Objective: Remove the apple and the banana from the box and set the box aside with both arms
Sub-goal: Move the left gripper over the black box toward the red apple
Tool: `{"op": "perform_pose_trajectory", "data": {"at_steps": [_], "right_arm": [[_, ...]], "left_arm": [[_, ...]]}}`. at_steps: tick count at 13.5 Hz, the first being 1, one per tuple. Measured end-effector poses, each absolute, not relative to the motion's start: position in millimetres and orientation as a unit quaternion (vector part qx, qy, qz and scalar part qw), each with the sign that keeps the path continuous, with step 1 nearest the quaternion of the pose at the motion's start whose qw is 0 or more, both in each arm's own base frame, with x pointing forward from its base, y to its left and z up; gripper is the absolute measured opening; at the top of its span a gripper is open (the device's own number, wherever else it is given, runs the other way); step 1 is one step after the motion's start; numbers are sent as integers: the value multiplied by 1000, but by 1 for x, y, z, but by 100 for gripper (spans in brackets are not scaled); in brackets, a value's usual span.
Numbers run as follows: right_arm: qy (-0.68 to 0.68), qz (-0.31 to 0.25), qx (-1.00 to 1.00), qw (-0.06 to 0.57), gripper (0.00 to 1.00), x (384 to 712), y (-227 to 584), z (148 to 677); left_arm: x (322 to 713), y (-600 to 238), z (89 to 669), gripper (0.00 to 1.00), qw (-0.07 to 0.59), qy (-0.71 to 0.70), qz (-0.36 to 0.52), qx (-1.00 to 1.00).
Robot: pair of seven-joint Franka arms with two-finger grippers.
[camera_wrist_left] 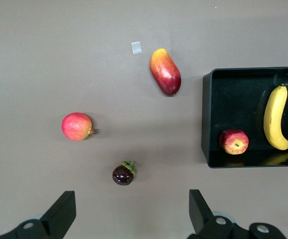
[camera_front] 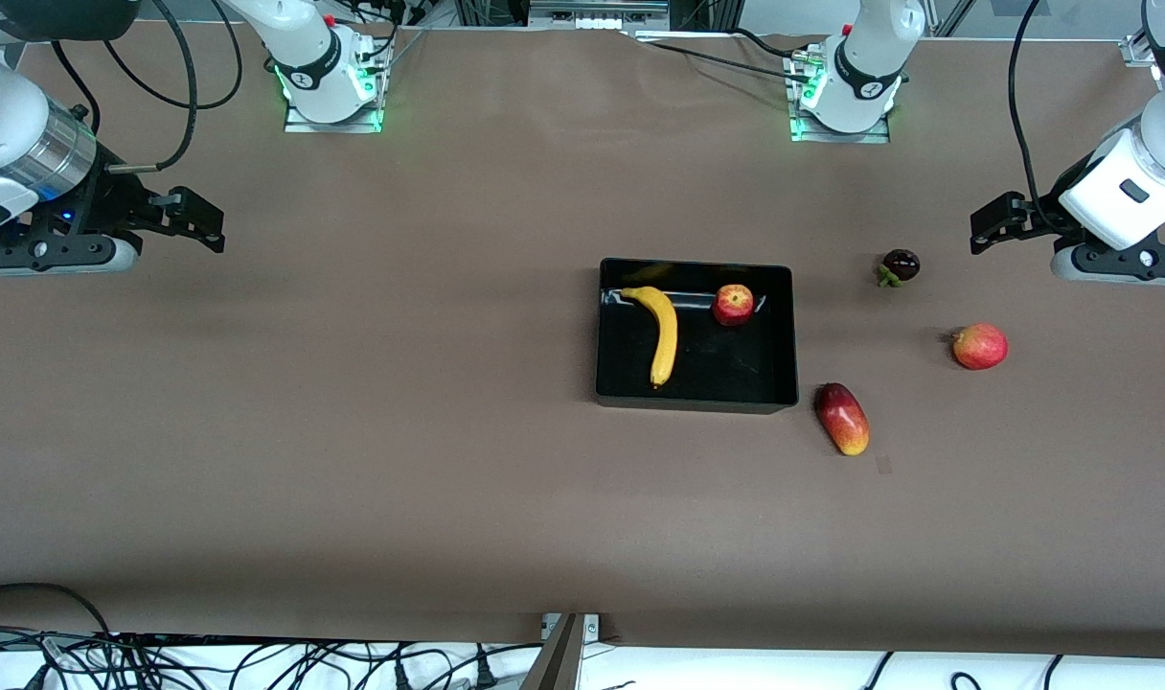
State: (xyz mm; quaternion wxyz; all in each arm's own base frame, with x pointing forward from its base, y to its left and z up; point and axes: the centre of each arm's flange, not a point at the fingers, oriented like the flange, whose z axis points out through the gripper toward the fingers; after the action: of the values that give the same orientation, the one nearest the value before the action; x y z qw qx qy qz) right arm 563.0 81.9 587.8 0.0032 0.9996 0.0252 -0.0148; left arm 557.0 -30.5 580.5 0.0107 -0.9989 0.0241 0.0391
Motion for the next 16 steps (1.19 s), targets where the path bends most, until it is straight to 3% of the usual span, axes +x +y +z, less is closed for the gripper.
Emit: {"op": "perform_pose_trajectory", "data": {"at_steps": [8,12,16], "right_arm": [[32,-8,999,2,100,563,90,589],[32,-8,999,2,100,565,90,587],[32,-9,999,3,100,566,90,585]], "left_arm": [[556,-44,564,100,9,35,75,-997],[570,-67,514,100,-8,41,121,-992],[584,-156,453,100,10,-4,121,-993]]}}
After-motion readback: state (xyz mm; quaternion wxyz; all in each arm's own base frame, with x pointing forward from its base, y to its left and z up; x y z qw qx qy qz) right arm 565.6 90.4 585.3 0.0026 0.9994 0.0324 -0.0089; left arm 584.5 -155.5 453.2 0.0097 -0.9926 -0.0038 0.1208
